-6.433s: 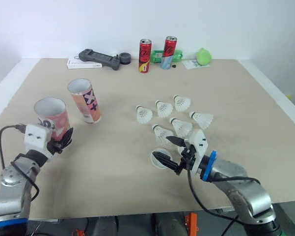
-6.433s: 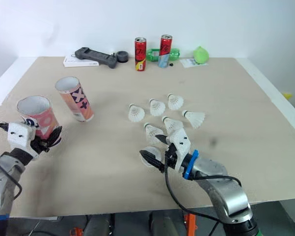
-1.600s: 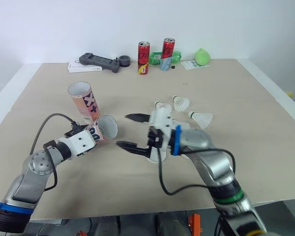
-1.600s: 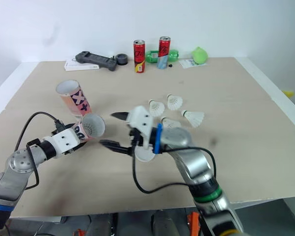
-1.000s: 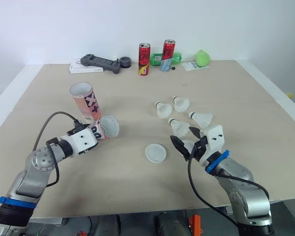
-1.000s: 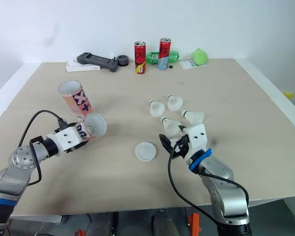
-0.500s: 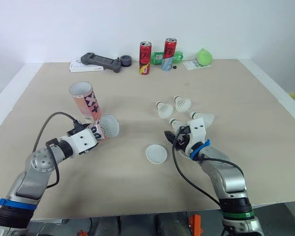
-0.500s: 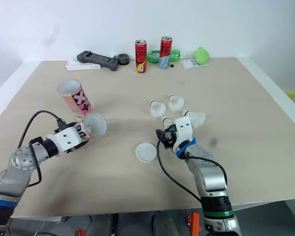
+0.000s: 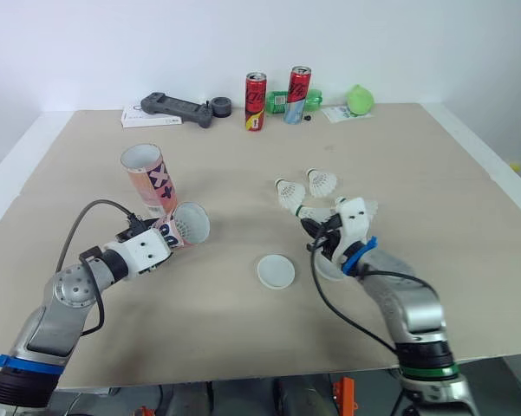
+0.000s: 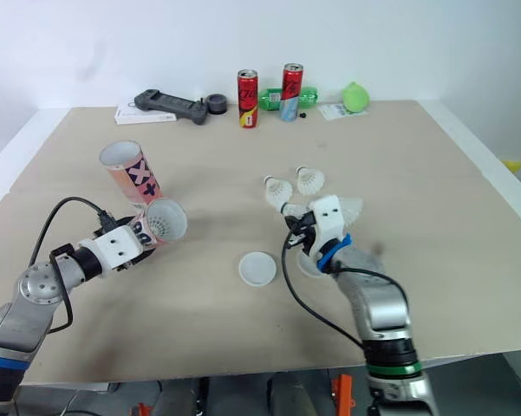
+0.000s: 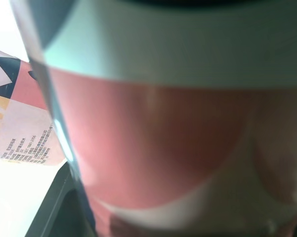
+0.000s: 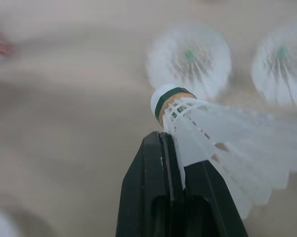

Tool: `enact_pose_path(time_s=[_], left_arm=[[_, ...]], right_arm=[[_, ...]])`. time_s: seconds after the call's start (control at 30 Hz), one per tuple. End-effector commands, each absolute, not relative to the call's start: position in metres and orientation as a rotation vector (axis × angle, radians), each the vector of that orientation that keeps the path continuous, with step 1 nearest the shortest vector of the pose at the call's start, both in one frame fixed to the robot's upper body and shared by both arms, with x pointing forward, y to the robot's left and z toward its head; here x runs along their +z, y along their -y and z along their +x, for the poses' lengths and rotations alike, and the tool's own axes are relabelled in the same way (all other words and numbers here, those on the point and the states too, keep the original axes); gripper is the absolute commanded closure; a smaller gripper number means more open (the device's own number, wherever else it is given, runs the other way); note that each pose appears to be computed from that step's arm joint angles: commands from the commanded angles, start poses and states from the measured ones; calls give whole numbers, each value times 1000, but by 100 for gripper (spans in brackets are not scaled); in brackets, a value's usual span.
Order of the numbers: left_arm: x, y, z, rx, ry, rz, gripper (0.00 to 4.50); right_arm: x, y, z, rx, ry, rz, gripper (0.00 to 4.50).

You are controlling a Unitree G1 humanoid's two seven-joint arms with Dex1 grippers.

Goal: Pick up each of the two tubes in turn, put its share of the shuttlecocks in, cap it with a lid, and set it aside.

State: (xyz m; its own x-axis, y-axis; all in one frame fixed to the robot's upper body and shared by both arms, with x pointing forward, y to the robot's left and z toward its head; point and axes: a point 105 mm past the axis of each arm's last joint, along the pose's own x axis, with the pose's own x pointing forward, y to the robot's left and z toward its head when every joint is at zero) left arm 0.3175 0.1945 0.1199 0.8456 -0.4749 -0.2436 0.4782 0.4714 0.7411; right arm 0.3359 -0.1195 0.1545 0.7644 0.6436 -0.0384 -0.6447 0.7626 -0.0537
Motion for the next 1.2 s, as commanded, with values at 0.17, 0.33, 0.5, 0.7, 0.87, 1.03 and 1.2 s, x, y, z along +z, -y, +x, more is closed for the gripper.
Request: enact_pose_path(time_s=[0.17,0.33,0.5,0.7,0.87,1.03,1.2], left_arm=[[97,-191,319,-645,-83,893,173],[98,-189,322,-651,-78,894,173],[99,-187,322,-646,-73,896,173],[100,-187,319,-635,-77,890,173],[100,-185,318,-628,-74,884,173],[105,-179,321,-624,-42,853,173],[115,-165,328,-650,1,834,173]], right_arm=[[215,52,284,1242,144,-219,443],[190,4,291,1385,118,-487,443],[194,-26,310,1380,184,-541,443],[206,-38,302,1462,235,-542,378],[221,-29,290,1531,241,-514,139],[252,-14,301,1508,266,-534,5],[267,-15,323,1485,264,-699,210]])
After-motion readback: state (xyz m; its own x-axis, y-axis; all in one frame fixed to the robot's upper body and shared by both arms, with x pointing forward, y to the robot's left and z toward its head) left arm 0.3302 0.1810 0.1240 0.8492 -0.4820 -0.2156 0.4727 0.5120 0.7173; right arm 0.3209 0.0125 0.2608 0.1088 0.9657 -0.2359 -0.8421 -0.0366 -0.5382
